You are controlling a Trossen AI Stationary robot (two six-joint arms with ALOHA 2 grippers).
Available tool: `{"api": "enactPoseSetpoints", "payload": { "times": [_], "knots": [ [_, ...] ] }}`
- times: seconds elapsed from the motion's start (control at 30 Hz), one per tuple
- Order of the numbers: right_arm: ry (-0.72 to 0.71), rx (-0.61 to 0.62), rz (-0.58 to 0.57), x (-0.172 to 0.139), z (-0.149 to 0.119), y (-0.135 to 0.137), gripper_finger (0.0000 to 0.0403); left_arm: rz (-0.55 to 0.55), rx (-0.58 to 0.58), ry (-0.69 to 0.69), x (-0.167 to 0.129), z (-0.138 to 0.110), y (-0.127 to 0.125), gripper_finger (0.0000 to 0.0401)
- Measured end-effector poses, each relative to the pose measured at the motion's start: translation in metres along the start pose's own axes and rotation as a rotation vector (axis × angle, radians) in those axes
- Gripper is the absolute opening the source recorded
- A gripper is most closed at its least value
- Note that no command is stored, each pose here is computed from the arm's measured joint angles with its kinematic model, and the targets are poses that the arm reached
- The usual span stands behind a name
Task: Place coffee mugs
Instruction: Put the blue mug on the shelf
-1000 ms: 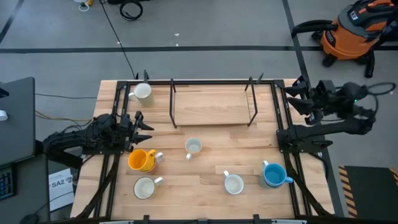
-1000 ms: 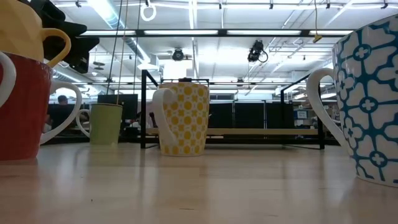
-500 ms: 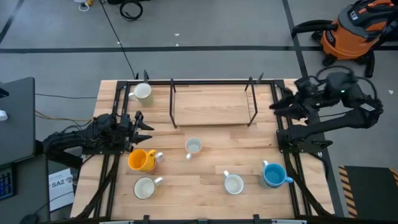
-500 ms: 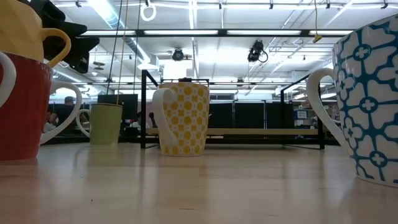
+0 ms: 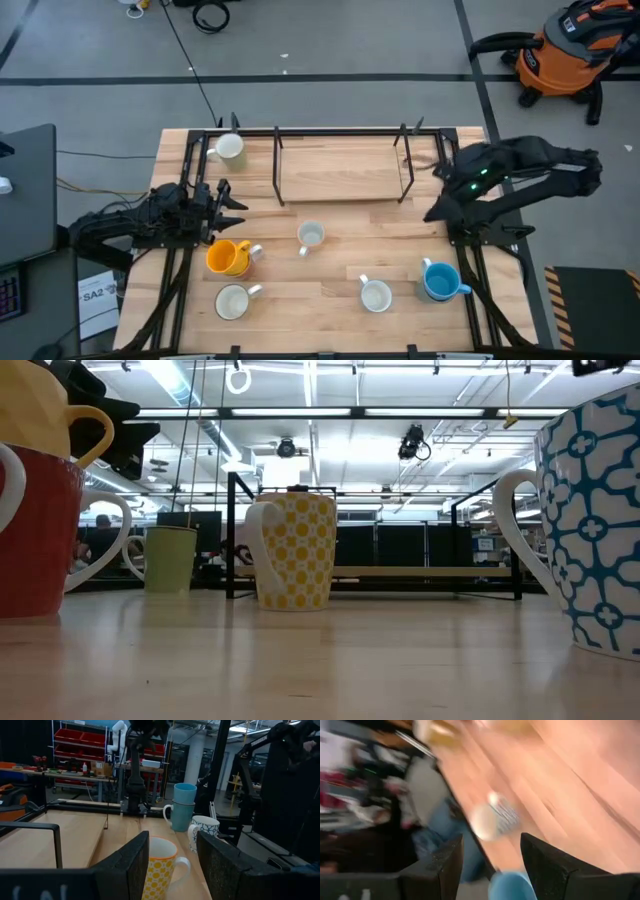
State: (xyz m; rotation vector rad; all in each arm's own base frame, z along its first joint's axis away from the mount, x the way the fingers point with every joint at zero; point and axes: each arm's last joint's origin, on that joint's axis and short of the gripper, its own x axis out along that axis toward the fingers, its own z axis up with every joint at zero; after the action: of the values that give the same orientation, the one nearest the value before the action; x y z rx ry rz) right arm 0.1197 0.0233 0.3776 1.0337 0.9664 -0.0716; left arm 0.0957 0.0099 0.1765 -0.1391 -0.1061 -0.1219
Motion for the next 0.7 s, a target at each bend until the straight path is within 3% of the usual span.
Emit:
{"api": "enactPoseSetpoints", "payload": {
  "times": [0.17, 0.7],
  "knots": [
    [0.18, 0.002, -0.074, 0.021, -0.005, 0.006, 0.0203, 0.0, 0.0, 0.0, 0.0, 0.0, 0.0, 0.0172],
    [0.472, -0.123, -0.378, 0.086, -0.034, 0.023, 0.0203, 0.0, 0.0, 0.0, 0.0, 0.0, 0.0, 0.0172]
  ]
}}
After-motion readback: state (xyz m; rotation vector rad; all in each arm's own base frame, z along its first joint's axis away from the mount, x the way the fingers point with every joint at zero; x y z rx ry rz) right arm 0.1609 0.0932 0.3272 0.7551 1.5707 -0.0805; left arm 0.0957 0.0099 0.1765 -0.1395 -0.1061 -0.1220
